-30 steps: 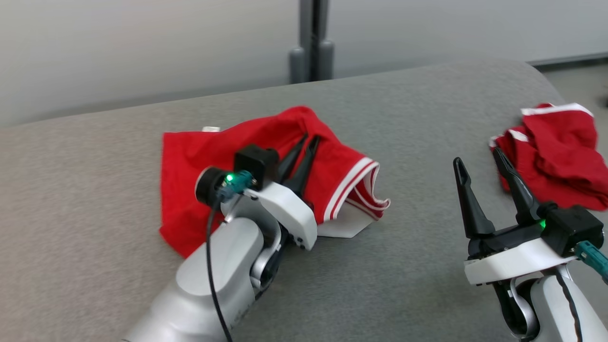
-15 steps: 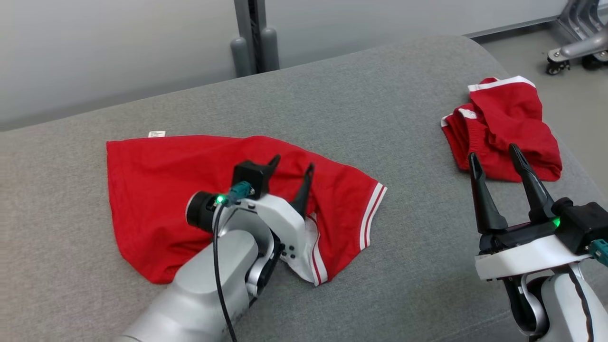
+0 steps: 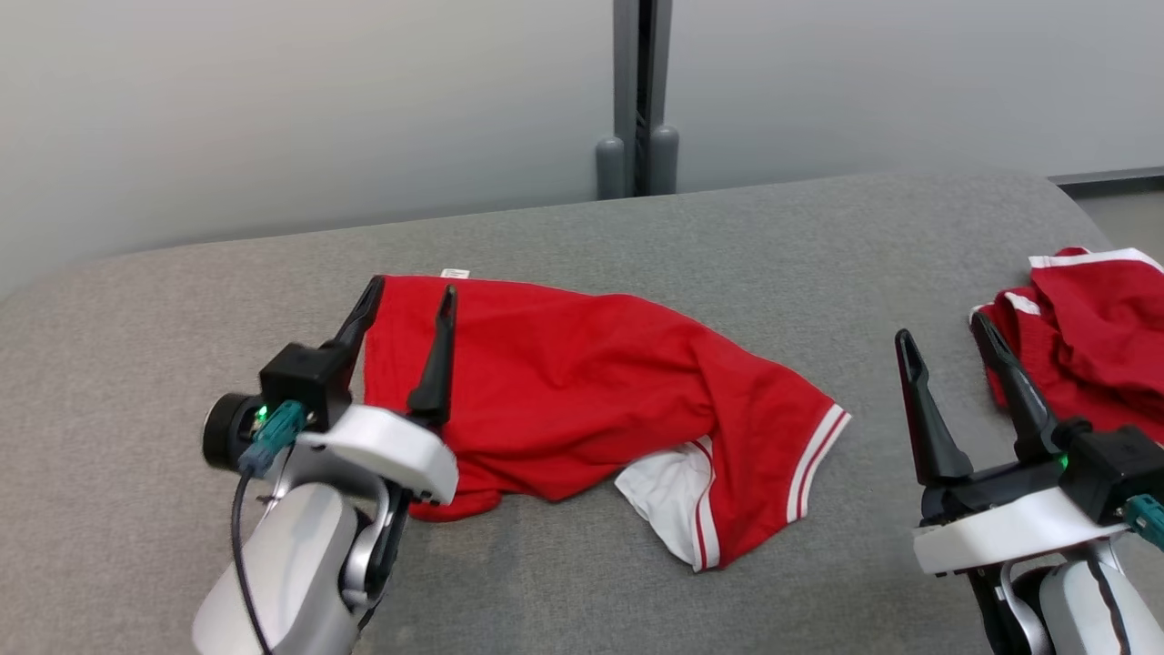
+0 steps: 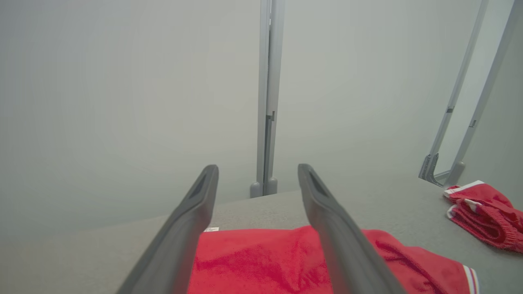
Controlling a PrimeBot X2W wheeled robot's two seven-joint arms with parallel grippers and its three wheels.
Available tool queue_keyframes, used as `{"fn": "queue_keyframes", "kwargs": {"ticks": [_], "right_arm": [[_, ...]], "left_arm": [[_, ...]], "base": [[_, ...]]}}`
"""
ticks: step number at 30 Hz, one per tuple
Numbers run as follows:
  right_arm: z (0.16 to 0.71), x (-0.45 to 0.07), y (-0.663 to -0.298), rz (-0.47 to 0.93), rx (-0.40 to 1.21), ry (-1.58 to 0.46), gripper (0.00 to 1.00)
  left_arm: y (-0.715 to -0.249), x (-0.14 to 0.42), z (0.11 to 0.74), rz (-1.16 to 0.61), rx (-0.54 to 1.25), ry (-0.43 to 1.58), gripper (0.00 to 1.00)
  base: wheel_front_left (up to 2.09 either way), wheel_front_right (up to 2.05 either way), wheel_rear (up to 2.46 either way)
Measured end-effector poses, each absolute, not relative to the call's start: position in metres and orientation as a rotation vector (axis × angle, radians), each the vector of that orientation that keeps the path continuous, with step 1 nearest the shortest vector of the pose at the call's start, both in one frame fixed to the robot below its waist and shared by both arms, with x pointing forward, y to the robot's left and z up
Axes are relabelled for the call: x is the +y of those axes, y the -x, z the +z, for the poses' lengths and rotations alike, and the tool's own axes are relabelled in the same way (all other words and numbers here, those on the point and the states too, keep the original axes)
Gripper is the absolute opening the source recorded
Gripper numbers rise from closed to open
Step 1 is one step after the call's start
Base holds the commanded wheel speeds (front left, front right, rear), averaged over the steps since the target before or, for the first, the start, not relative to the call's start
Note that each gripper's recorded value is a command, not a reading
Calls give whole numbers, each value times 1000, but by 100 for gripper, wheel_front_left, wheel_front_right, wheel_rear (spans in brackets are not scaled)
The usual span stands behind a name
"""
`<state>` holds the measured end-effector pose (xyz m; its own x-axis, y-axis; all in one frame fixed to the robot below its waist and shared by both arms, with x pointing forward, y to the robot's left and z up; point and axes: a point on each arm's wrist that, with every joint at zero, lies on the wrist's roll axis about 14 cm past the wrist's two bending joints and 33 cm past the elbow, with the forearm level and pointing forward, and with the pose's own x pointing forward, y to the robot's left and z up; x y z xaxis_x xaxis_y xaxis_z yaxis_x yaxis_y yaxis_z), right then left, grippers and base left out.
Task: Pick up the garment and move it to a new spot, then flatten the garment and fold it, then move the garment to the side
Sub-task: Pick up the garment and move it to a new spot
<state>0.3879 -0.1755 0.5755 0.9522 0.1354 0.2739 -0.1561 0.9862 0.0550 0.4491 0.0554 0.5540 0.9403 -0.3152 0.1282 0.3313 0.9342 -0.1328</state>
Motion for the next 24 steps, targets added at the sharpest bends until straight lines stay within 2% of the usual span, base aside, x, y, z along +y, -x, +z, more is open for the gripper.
{"fn": "queue_keyframes", "kwargs": {"ticks": [5,8,17,24], "right_arm": [[577,-155,-390,201,-278,-106,100],[574,-142,-388,239,-269,-103,100],[567,-122,-381,294,-247,-117,100],[561,-116,-380,314,-226,-114,100]], "left_arm": [[-423,110,555,-242,-162,63,100],[-405,132,540,-178,-137,57,100],[-362,159,518,-39,-104,141,100],[-355,158,519,-37,-114,142,100]], "base": [[0,0,0],[0,0,0],[0,0,0],[0,0,0]]}}
